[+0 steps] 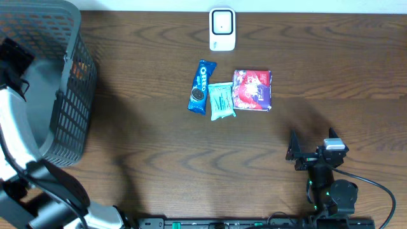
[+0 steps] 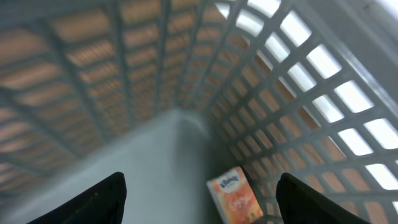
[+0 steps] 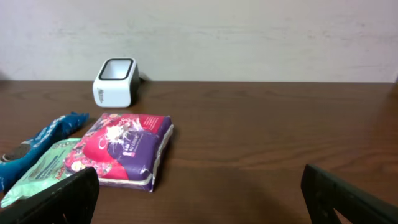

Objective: Scan the item barcode
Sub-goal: 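Reach the left gripper into the basket and grasp the orange Kleenex pack, then place the orange Kleenex pack left of the Oreo pack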

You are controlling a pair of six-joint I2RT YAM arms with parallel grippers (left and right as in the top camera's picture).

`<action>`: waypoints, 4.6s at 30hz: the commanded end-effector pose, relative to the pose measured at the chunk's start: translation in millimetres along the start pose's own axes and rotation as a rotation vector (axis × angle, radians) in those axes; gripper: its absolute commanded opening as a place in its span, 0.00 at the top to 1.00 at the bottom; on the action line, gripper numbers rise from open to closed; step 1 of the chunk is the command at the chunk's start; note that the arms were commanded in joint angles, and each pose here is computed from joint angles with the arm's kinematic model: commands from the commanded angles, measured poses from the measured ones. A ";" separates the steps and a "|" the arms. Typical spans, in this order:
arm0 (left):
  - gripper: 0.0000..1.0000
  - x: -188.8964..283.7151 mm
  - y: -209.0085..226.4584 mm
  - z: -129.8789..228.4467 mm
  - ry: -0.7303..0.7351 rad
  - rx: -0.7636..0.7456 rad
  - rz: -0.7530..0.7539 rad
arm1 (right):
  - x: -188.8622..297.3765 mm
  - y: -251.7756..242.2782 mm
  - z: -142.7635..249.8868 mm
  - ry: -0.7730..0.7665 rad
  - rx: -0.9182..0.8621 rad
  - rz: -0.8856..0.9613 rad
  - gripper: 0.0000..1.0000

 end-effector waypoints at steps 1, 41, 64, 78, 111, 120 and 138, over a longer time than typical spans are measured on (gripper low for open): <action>0.23 -26.9 -7.4 22.7 0.165 0.033 0.142 | 0.1 1.5 0.6 0.001 0.005 -0.009 0.01; 0.93 -156.8 17.3 139.2 0.491 0.031 0.094 | 0.0 1.5 0.7 0.001 0.005 -0.008 0.01; 0.93 224.3 -88.2 -9.8 -0.142 -0.041 0.662 | 0.0 1.5 0.7 0.001 0.005 -0.008 0.01; 0.93 165.0 -204.3 214.3 0.425 -0.685 0.711 | 0.0 1.5 0.7 0.001 0.005 -0.008 0.01; 0.59 12.2 -155.9 367.5 0.923 -0.973 0.442 | 0.0 1.5 0.8 0.002 0.005 -0.008 0.01; 0.02 46.6 -185.9 314.1 0.804 -0.835 0.485 | 0.0 1.5 0.8 0.002 0.005 -0.008 0.01; 0.02 197.7 -142.1 202.0 0.656 -0.692 0.467 | 0.0 1.5 0.8 0.002 0.005 -0.008 0.01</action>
Point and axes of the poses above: each gripper's point midway between its finger pads, its own x axis back along the fingers, its own y axis along the line the jaws close on, z = x × y, the point moved 8 cm from there along x, back along the fingers, and after that the axes turned 8 degrees about x, right-handed, at the moved point
